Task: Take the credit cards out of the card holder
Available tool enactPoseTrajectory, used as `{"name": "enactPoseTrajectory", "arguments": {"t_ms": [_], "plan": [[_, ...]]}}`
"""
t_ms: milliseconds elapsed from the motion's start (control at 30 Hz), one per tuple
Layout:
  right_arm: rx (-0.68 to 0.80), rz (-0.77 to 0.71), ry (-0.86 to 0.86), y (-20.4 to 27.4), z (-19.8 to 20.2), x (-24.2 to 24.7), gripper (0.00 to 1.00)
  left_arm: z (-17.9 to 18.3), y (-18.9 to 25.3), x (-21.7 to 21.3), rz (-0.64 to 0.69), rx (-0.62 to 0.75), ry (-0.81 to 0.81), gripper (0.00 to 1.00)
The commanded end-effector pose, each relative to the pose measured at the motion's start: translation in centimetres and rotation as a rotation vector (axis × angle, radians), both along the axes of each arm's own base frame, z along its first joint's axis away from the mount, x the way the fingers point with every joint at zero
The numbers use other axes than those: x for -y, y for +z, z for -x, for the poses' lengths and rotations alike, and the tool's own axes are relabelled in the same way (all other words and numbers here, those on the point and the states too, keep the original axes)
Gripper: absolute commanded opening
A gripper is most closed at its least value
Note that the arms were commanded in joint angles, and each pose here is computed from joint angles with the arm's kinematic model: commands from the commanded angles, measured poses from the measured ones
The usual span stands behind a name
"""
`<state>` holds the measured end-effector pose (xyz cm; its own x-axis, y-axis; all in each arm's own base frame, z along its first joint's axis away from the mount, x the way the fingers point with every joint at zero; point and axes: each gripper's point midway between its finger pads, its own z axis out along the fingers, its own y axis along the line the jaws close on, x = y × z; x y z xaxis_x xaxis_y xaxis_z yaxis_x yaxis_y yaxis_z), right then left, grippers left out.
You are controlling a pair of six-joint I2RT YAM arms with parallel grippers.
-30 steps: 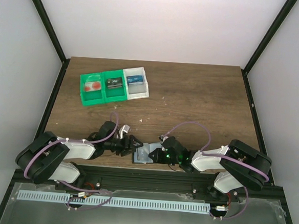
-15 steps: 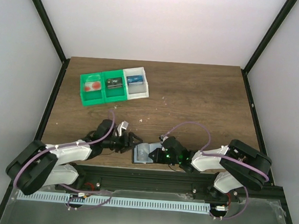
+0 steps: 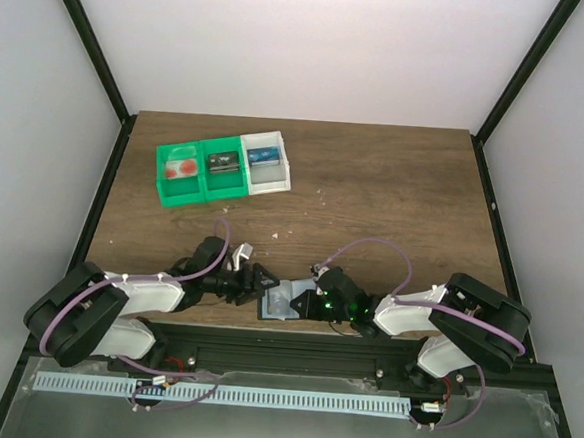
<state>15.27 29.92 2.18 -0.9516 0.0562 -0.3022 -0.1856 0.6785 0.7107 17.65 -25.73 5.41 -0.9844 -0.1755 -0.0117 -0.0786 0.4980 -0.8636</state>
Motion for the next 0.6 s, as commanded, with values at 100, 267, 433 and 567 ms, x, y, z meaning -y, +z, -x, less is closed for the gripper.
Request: {"name": "enactPoseTrajectory", "arguments": {"t_ms": [100,267,433,567], "plan": [[-0.021,0.028,-0.005,-0.8,0.3,0.8,0.01,-0.1,0.0,0.8,0.02,0.025,-0.037,0.73],[-0.02,0.027,-0.007,-0.7,0.3,0.8,0.01,-0.5,0.4,0.6,-0.004,0.045,-0.026,0.73],[-0.021,0.028,-0.012,-0.8,0.4,1.0,0.01,-0.9,2.0,0.3,0.0,0.074,0.011,0.73],[-0.019,0.027,-0.017,-0.8,0.3,1.1,0.0,-1.0,2.8,0.4,0.035,0.081,0.021,0.73]]}}
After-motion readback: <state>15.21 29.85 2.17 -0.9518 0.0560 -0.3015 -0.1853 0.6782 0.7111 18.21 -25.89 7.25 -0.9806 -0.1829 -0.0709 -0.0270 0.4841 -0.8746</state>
